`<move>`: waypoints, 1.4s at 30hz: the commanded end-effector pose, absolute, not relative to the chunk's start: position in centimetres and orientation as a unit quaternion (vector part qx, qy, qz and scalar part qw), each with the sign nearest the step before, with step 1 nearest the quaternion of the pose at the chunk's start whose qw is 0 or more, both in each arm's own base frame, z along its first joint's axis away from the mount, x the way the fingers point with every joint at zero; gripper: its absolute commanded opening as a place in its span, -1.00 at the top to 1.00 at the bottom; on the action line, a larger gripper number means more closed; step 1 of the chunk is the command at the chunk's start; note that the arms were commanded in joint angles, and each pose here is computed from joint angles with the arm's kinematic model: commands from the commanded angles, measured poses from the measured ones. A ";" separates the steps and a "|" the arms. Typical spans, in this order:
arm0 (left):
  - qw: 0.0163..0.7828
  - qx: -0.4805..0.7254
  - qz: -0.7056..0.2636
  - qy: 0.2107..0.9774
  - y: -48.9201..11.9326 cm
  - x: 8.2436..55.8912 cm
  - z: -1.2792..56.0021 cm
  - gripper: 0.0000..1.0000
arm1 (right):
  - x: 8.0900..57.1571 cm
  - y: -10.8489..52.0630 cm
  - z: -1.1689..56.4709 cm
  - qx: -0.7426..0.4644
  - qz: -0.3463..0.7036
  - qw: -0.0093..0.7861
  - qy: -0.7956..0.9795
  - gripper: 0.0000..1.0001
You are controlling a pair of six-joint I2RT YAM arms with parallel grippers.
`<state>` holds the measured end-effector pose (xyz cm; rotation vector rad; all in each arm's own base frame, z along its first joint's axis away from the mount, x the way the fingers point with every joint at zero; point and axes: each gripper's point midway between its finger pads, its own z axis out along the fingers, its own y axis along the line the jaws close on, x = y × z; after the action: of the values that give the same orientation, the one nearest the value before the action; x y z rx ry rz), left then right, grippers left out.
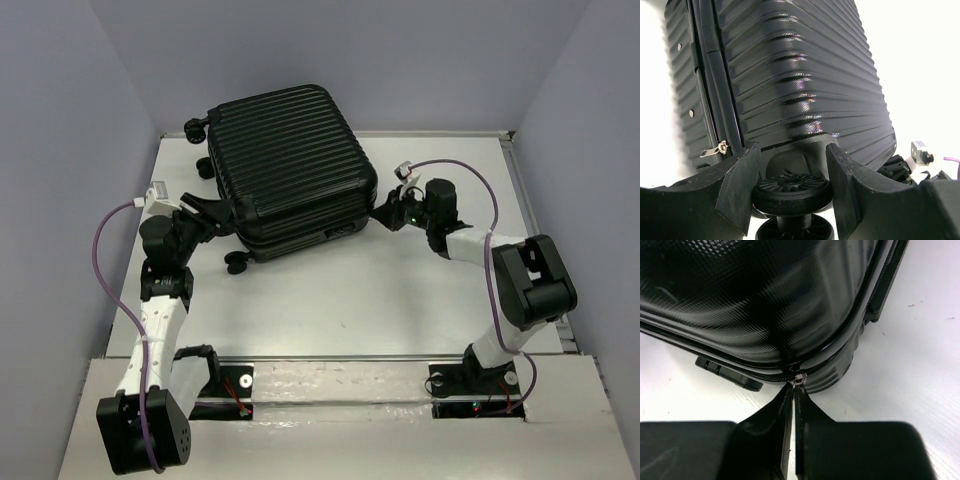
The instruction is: Pack the luggage
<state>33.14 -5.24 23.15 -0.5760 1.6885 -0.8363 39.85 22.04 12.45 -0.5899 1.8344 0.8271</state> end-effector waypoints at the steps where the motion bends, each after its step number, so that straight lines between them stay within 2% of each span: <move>1: 0.549 -0.212 -0.378 0.715 -6.5 32.3 23.5 0.88 | 40.2 22.6 16.8 -0.243 0.363 0.563 0.701 0.86; 4: 0.545 -0.211 -0.388 0.712 -6.9 32.1 23.2 0.88 | 37.9 24.5 16.8 -0.238 0.364 0.555 0.709 0.86; 8: 0.533 -0.201 -0.409 0.713 -9.2 31.9 23.2 0.89 | 32.1 29.8 16.2 -0.255 0.346 0.524 0.735 0.86; 10: 0.518 -0.173 -0.433 0.717 -12.2 31.2 23.4 0.88 | 29.1 33.7 15.8 -0.260 0.350 0.506 0.745 0.86; 13: 0.505 -0.159 -0.456 0.716 -14.9 30.5 23.9 0.88 | 28.0 37.3 15.0 -0.253 0.338 0.497 0.758 0.86; 16: 0.489 -0.151 -0.480 0.713 -16.0 29.8 24.2 0.89 | 25.8 41.9 15.4 -0.256 0.368 0.493 0.746 0.86; 18: 0.488 -0.147 -0.489 0.708 -16.3 29.1 24.6 0.89 | 25.4 43.5 14.5 -0.257 0.371 0.488 0.747 0.87; 25: 0.459 -0.127 -0.540 0.694 -17.7 26.1 25.7 0.89 | 24.1 50.0 17.0 -0.244 0.420 0.531 0.695 0.86; 28: 0.457 -0.120 -0.547 0.691 -17.6 24.8 26.5 0.88 | 25.1 51.4 19.3 -0.191 0.455 0.567 0.660 0.86; 33: 0.456 -0.114 -0.551 0.689 -17.4 23.5 27.7 0.88 | 26.7 52.5 19.9 -0.128 0.483 0.589 0.635 0.86; 42: 0.419 -0.144 -0.574 0.689 -18.0 22.8 24.4 0.89 | 29.2 50.2 18.5 -0.001 0.472 0.601 0.645 0.86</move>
<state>28.34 -11.39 23.40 -0.5630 1.6192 -1.0153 26.73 50.71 14.28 -0.2424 1.6202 0.9797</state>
